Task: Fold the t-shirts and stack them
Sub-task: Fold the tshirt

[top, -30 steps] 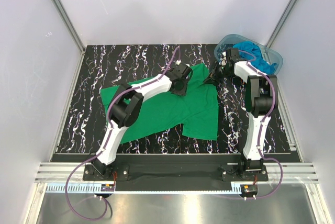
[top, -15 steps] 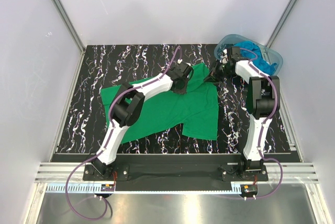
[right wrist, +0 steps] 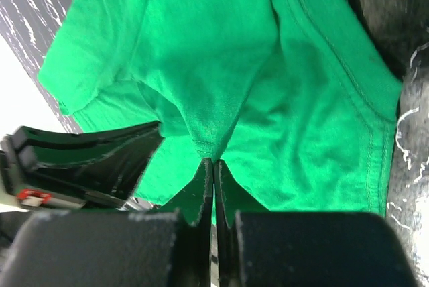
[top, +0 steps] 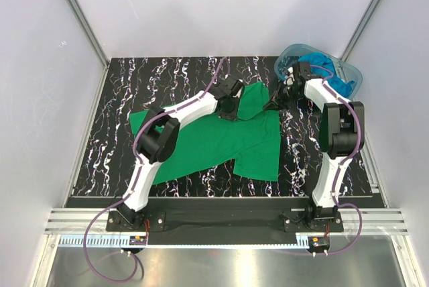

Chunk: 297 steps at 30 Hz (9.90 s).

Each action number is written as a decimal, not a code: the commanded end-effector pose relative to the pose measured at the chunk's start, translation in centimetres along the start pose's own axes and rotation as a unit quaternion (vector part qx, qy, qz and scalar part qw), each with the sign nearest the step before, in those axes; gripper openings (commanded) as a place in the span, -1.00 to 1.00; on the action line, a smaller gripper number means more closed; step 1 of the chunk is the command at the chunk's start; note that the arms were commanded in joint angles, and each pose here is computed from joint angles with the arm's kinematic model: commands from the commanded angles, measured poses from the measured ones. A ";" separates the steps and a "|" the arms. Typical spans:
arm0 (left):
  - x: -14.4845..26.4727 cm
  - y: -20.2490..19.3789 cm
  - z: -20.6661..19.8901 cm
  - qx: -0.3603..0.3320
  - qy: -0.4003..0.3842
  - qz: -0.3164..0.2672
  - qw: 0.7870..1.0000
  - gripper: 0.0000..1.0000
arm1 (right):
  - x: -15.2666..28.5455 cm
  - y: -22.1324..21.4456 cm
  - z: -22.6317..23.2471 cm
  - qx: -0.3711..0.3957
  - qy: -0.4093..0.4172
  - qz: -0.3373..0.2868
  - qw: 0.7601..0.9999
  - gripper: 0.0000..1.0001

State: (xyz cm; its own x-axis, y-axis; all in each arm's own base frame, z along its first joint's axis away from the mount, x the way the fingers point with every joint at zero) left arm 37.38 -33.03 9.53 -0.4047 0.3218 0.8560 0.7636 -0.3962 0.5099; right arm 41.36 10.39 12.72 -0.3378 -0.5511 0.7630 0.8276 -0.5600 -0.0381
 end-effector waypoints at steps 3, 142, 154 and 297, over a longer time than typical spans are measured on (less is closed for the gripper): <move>3.3 1.6 0.4 0.019 -0.021 -0.028 0.999 -1.00 | 1.5 -1.1 -0.2 -0.004 -0.016 0.000 1.000 -1.00; 26.6 -23.8 13.1 0.373 0.253 -0.032 0.892 0.04 | 4.9 -17.6 -14.8 -0.138 -0.106 -0.097 0.980 -0.05; 26.4 -23.7 13.8 0.396 0.291 -0.010 0.871 0.09 | 3.4 -17.7 -15.4 -0.172 -0.114 -0.071 0.976 -0.27; 19.2 -18.7 24.3 0.384 0.333 0.028 0.860 -1.00 | 7.3 -2.5 5.4 0.058 -0.009 -0.101 0.993 -1.00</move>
State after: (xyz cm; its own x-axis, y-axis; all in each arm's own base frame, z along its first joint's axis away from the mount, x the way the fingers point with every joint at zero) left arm 25.93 0.57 13.11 -0.3179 -0.3035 0.8982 0.8236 0.3809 0.4202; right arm 37.86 10.49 20.85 -0.4797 -0.3951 0.7835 0.7787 -0.6032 0.1726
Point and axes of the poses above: each gripper's point midway between its finger pads, its own x axis back along the fingers, its own z axis along the line the jaws close on, y = z × x, the point moved 6 cm from there along x, back along the fingers, and after that the axes turned 14 degrees about -x, right-handed, at the moved point
